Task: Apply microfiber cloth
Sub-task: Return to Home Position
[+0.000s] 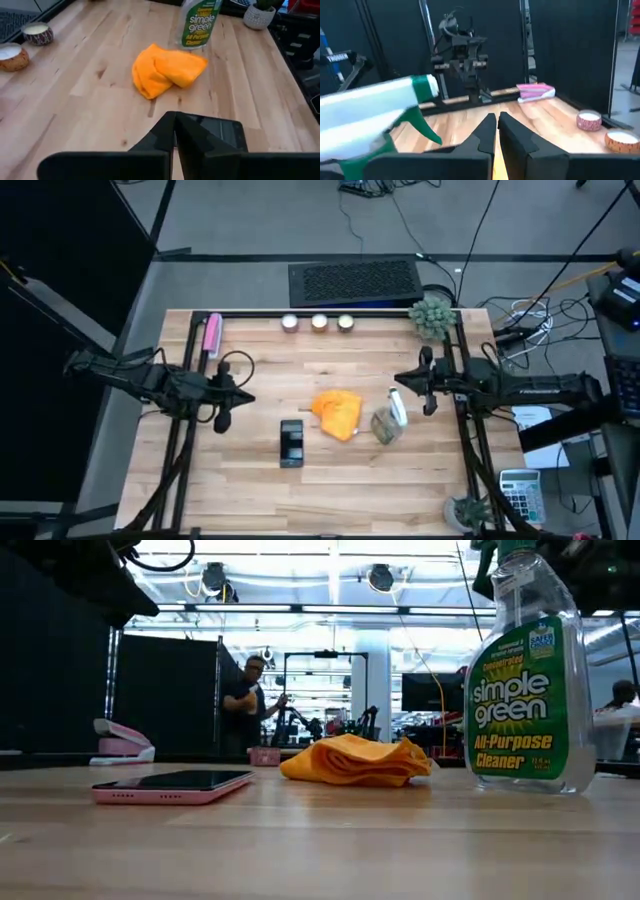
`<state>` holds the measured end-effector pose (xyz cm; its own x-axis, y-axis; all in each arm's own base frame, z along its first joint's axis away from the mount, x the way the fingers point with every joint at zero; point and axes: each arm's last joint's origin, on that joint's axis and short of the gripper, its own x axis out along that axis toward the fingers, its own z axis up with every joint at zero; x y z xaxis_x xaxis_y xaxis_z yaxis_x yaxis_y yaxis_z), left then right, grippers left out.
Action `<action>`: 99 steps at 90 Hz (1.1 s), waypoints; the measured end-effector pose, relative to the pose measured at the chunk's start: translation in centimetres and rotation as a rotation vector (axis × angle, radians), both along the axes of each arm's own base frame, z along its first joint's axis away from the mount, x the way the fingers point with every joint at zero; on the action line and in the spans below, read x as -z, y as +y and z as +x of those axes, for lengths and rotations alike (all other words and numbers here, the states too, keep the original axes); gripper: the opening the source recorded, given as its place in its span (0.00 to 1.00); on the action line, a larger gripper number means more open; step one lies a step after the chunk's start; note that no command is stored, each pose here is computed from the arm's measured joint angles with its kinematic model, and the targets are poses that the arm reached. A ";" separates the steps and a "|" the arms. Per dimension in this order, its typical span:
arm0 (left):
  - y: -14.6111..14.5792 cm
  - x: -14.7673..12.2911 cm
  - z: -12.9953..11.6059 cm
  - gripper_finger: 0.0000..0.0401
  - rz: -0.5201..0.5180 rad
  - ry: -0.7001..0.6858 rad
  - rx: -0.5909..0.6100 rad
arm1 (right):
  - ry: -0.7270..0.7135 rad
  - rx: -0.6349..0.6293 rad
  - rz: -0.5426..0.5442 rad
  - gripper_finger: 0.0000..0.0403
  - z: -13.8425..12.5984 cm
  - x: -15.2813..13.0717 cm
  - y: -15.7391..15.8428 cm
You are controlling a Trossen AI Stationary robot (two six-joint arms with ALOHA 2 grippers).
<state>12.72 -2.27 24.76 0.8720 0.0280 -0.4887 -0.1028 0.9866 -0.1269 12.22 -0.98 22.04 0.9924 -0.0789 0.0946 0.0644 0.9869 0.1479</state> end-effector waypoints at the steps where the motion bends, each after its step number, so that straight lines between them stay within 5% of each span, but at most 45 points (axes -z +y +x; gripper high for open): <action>1: 0.0 0.0 0.0 0.00 0.000 0.000 0.000 | 0.000 0.000 -0.001 0.02 0.0 0.1 0.0; 24: 0.1 0.0 0.0 0.00 0.014 -0.002 -0.018 | -0.005 0.006 -0.005 0.02 -0.7 1.8 0.0; 45: 0.0 -0.3 0.1 0.00 0.021 -0.031 -0.008 | 0.015 0.133 0.025 0.02 -1.1 4.4 -0.3; 99: 0.2 1.3 -1.6 0.00 -0.036 -0.236 0.082 | 0.051 0.082 0.052 0.02 -2.6 5.0 0.0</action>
<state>11.17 -2.11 23.51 0.9607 -0.0615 -0.2708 0.0142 0.9847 -0.1735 9.61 -1.01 17.09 0.9858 -0.1635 0.0383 0.1533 0.9692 0.1928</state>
